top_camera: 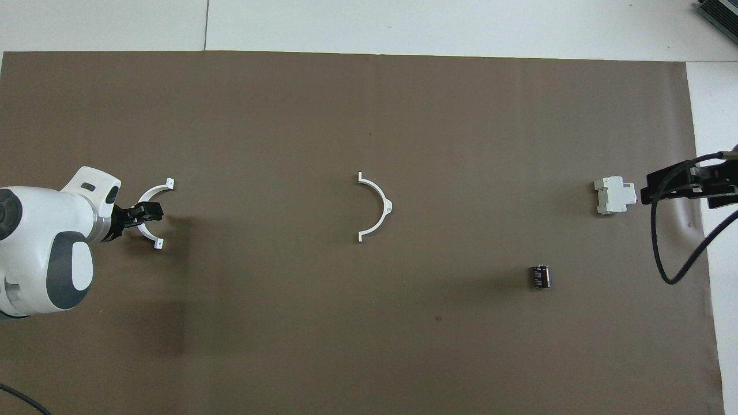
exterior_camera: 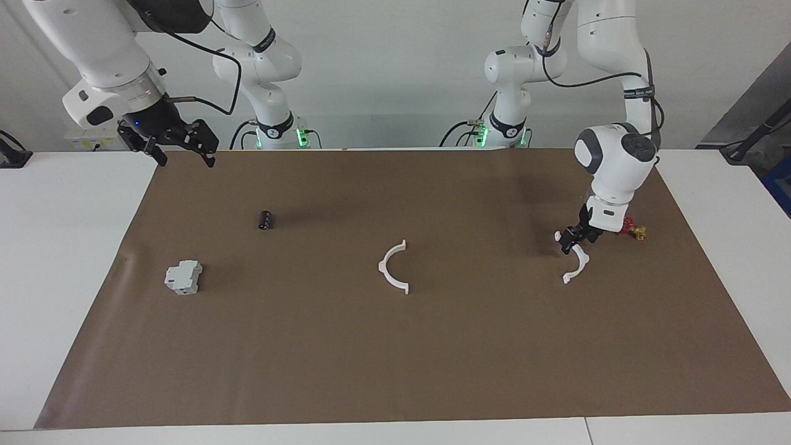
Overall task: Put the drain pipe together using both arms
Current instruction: 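Carry the clamp half to the centre half with the left gripper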
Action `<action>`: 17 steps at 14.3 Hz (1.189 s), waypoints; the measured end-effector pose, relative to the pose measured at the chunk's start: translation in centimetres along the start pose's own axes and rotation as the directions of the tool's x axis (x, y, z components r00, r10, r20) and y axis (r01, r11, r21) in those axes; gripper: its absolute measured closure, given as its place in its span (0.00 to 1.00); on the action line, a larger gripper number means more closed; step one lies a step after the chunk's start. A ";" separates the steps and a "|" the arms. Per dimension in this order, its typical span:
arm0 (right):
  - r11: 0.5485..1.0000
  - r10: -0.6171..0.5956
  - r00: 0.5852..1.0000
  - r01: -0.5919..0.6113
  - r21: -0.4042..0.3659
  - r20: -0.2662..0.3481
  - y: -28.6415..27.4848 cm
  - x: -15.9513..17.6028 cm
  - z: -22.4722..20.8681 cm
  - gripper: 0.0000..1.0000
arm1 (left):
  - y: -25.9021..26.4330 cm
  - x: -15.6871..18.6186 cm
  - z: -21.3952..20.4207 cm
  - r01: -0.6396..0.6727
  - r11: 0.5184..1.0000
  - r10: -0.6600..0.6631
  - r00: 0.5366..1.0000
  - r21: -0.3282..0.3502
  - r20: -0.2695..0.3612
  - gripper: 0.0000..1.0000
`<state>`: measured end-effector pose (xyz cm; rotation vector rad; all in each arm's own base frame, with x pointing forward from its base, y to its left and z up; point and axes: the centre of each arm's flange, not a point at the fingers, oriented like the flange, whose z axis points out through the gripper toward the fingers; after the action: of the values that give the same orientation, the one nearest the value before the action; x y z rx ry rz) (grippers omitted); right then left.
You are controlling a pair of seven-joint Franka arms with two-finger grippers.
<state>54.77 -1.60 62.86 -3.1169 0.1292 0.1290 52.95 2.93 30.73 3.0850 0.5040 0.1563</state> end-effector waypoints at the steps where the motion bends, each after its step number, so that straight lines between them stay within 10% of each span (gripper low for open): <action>1: 1.000 0.001 1.000 -0.001 0.000 0.000 0.1 0.0 0.0 0.00 | 0.0 0.0 0.0 0.000 1.000 0.000 1.000 0.000 0.000 0.04; 4: 1.000 0.005 1.000 -0.005 0.000 0.000 0.3 0.0 0.0 0.00 | 0.0 -0.2 0.2 0.000 1.000 0.000 1.000 0.001 0.004 0.14; 10: 1.000 0.010 1.000 -0.010 0.001 0.000 0.5 0.0 0.0 0.00 | 0.0 -0.2 0.2 0.000 1.000 0.000 1.000 0.001 0.005 0.91; 17: 1.000 0.009 1.000 -0.009 0.000 0.000 0.5 0.0 0.0 0.00 | 1.8 -0.5 -0.2 0.007 1.000 -0.007 1.000 0.002 0.019 0.93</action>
<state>54.75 -2.08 62.86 -3.1162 0.1431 0.1288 53.07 1.07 30.89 3.0831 0.5143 0.1267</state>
